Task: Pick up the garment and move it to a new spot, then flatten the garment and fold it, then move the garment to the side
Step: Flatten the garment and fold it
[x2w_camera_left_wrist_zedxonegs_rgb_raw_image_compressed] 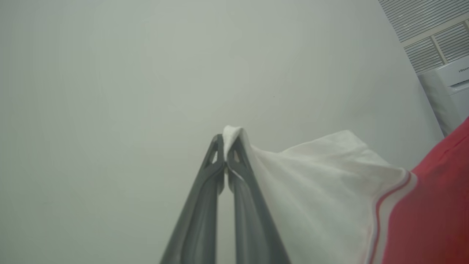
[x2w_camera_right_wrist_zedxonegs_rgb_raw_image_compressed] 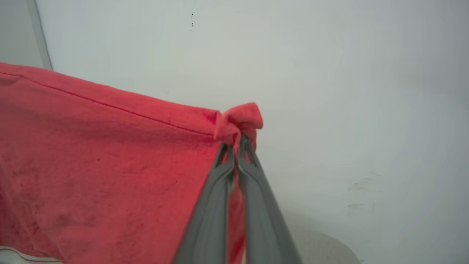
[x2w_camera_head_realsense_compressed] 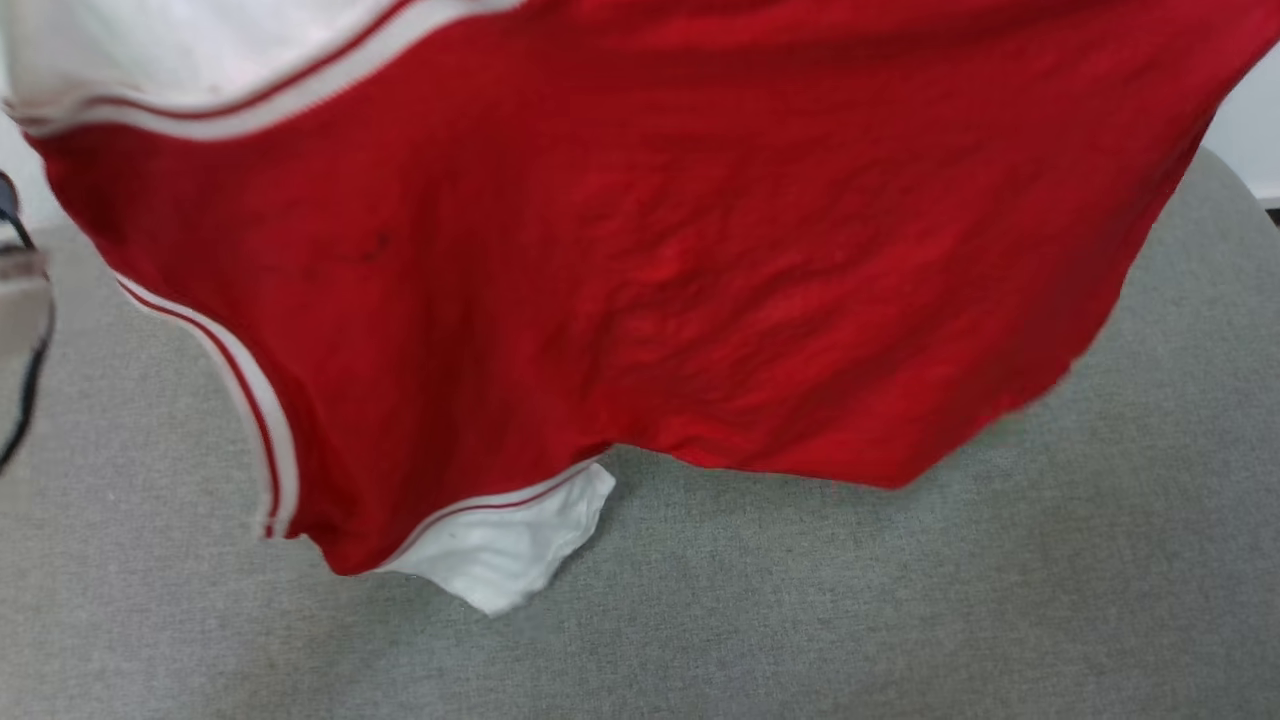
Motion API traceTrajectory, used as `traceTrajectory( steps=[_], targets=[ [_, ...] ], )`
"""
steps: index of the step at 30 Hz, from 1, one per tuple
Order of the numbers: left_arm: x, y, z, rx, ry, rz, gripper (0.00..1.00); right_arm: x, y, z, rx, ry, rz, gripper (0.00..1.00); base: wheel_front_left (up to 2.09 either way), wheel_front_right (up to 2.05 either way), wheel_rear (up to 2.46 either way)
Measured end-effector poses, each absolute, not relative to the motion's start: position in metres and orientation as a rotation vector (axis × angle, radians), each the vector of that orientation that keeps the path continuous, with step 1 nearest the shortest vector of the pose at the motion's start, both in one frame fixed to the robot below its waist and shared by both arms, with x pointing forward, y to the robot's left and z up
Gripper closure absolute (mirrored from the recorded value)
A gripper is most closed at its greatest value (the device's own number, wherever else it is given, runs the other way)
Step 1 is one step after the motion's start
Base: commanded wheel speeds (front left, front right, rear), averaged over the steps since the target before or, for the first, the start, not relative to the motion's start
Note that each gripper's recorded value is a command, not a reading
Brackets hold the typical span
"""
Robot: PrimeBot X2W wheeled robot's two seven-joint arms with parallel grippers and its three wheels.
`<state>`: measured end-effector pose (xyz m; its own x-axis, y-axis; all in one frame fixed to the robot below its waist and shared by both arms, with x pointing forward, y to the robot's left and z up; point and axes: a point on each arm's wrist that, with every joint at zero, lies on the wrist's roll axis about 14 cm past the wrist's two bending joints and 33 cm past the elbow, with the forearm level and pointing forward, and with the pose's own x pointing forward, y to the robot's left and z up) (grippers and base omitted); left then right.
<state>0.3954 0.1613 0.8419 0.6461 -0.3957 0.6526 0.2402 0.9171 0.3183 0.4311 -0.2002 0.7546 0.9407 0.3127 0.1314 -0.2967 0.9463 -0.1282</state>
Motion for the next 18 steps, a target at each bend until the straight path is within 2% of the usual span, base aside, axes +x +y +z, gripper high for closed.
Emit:
traceTrajectory(
  steps=[10, 18],
  targets=[
    [0.434, 0.163, 0.863, 0.247, -0.828, -0.365, 1.00, 0.461, -0.210, 0.769, -0.177, -0.233, 0.244, 1.00, 0.00, 0.00, 0.00],
    [0.531, 0.171, 0.858, 0.278, -0.782, -0.351, 1.00, 0.546, -0.217, 0.752, -0.207, -0.234, 0.189, 1.00, 0.00, 0.00, 0.00]
  ],
)
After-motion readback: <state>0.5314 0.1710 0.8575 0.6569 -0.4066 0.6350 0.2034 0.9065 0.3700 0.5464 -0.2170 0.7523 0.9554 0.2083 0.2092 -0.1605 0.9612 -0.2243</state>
